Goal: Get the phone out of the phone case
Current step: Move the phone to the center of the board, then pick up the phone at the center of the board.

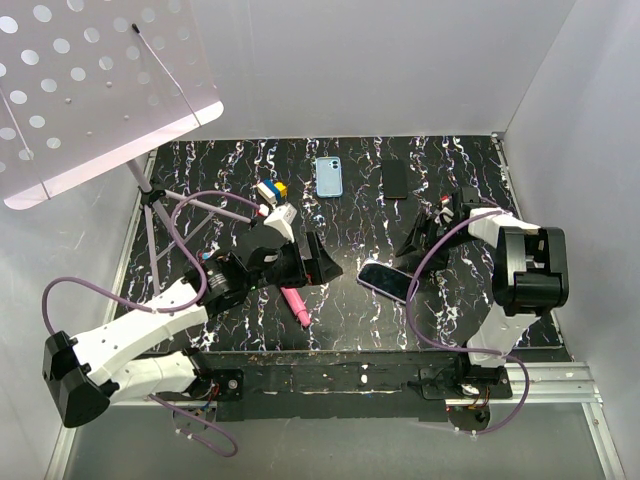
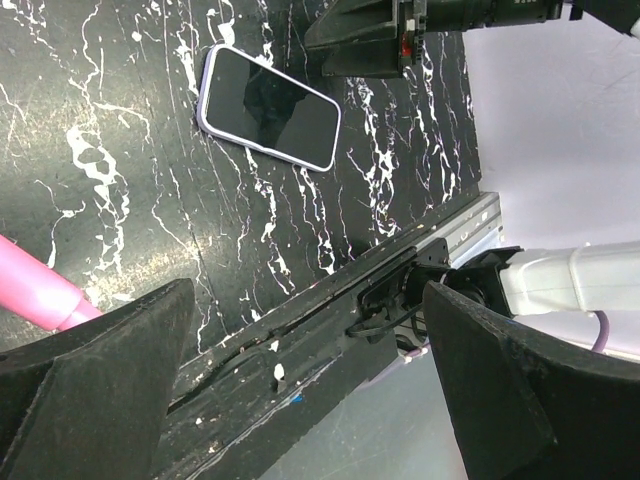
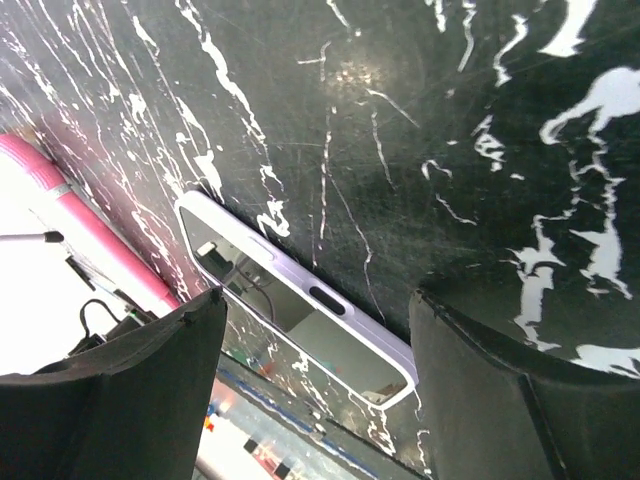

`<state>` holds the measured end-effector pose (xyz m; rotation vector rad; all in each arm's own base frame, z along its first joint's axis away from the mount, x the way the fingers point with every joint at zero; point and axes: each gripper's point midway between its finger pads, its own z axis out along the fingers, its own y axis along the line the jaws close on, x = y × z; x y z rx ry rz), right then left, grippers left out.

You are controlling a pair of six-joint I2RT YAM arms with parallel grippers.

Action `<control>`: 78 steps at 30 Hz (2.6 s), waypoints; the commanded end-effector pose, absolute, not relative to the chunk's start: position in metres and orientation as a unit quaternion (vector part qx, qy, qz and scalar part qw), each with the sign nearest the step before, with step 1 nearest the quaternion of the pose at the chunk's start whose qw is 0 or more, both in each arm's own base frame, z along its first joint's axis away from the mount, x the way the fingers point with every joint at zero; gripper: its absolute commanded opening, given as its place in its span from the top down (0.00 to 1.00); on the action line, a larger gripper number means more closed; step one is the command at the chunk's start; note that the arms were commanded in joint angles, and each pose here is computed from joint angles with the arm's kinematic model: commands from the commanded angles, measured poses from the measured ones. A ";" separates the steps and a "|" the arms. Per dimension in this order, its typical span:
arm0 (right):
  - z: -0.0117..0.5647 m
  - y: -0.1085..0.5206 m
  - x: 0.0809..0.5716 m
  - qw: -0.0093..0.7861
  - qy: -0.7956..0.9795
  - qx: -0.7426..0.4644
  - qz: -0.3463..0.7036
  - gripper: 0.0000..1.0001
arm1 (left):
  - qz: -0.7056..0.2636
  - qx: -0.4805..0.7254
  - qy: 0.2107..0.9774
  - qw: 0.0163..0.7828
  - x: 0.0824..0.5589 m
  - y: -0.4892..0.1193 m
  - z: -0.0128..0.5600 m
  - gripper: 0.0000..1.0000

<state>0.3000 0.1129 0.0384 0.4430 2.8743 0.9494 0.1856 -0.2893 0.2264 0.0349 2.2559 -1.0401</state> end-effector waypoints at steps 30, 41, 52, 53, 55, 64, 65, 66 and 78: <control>0.023 0.197 0.229 0.060 0.995 0.038 0.063 0.11 | -0.386 -0.014 0.852 0.353 0.192 -0.273 0.243 0.02; 0.027 0.213 0.229 0.070 0.995 0.054 0.039 0.07 | -0.369 -0.016 0.855 0.365 0.195 -0.265 0.242 0.02; 0.042 0.224 0.226 0.098 0.993 0.057 0.044 0.07 | -0.369 -0.018 0.857 0.359 0.194 -0.267 0.237 0.02; 0.044 0.225 0.226 0.098 0.992 0.059 0.044 0.07 | -0.371 -0.017 0.857 0.358 0.194 -0.268 0.236 0.02; 0.046 0.227 0.226 0.105 0.992 0.057 0.043 0.07 | -0.370 -0.016 0.858 0.355 0.193 -0.269 0.235 0.02; 0.056 0.230 0.226 0.138 0.989 0.032 0.041 0.07 | -0.370 -0.016 0.856 0.360 0.195 -0.268 0.238 0.02; 0.056 0.232 0.225 0.137 0.989 0.028 0.047 0.07 | -0.370 -0.017 0.857 0.359 0.194 -0.267 0.237 0.02; 0.055 0.232 0.224 0.135 0.989 0.028 0.046 0.07 | -0.371 -0.019 0.856 0.361 0.195 -0.267 0.237 0.02; 0.024 0.227 0.223 0.111 0.994 0.001 -0.014 0.07 | -0.370 -0.018 0.855 0.362 0.193 -0.265 0.237 0.02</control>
